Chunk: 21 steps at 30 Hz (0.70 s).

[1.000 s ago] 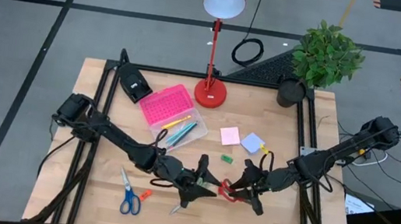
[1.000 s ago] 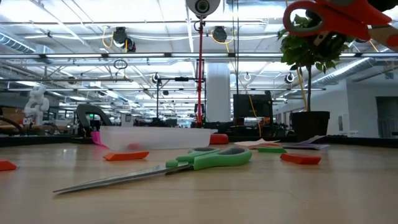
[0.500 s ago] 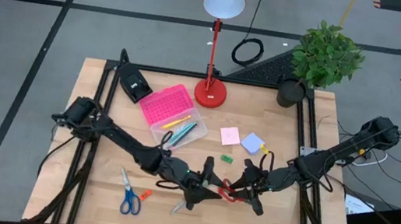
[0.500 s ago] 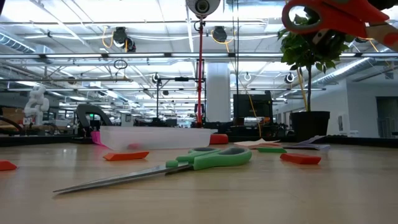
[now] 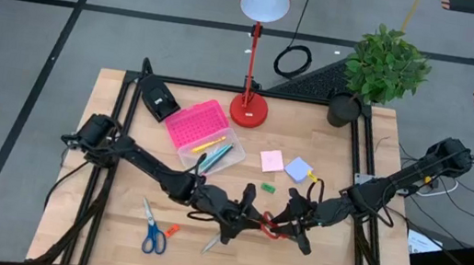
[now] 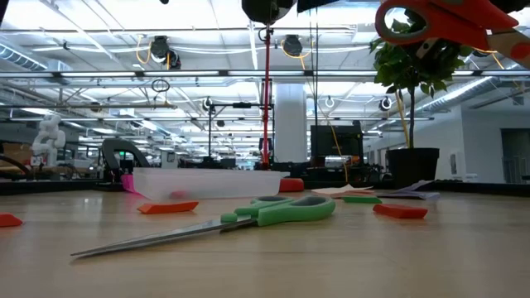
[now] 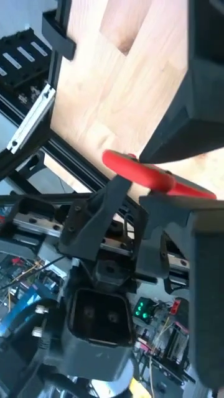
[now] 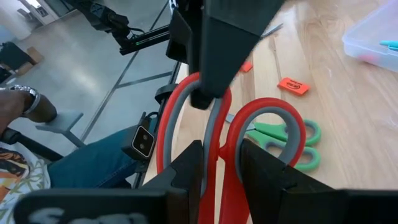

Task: Pack school essentials
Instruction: Put the red scissors into the pink supply box

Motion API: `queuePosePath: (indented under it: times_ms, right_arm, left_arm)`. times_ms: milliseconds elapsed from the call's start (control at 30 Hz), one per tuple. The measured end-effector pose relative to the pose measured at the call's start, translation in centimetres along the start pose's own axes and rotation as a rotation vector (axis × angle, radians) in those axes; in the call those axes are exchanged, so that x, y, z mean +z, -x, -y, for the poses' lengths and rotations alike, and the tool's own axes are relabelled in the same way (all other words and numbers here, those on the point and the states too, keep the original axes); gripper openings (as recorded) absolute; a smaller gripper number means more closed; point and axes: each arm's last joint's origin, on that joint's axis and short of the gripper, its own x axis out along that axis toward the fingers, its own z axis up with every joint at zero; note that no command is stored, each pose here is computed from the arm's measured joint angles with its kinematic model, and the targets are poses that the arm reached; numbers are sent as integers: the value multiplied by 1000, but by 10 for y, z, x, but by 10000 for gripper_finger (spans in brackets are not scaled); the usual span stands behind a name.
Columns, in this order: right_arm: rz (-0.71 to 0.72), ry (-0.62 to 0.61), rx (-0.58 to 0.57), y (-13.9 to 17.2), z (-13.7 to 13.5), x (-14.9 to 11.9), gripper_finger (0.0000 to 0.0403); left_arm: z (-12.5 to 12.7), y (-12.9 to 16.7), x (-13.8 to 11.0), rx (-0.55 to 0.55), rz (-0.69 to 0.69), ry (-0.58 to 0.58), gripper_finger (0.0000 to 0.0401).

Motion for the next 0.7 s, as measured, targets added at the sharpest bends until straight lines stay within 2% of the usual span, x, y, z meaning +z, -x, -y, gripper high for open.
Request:
queuePosePath:
  times_ms: [200,300,533,700]
  right_arm:
    - [2,10,2,0,0,0,88]
    - [11,12,-20,0,0,0,106]
    - [40,7,-70,0,2,1,205]
    - [60,0,-76,0,3,3,263]
  left_arm:
    - [-1,0,-1,3,-1,-10,43]
    - [-1,0,-1,2,-1,-4,32]
    - [0,0,-1,-15,4,-5,43]
    - [1,0,-2,-25,-2,-6,29]
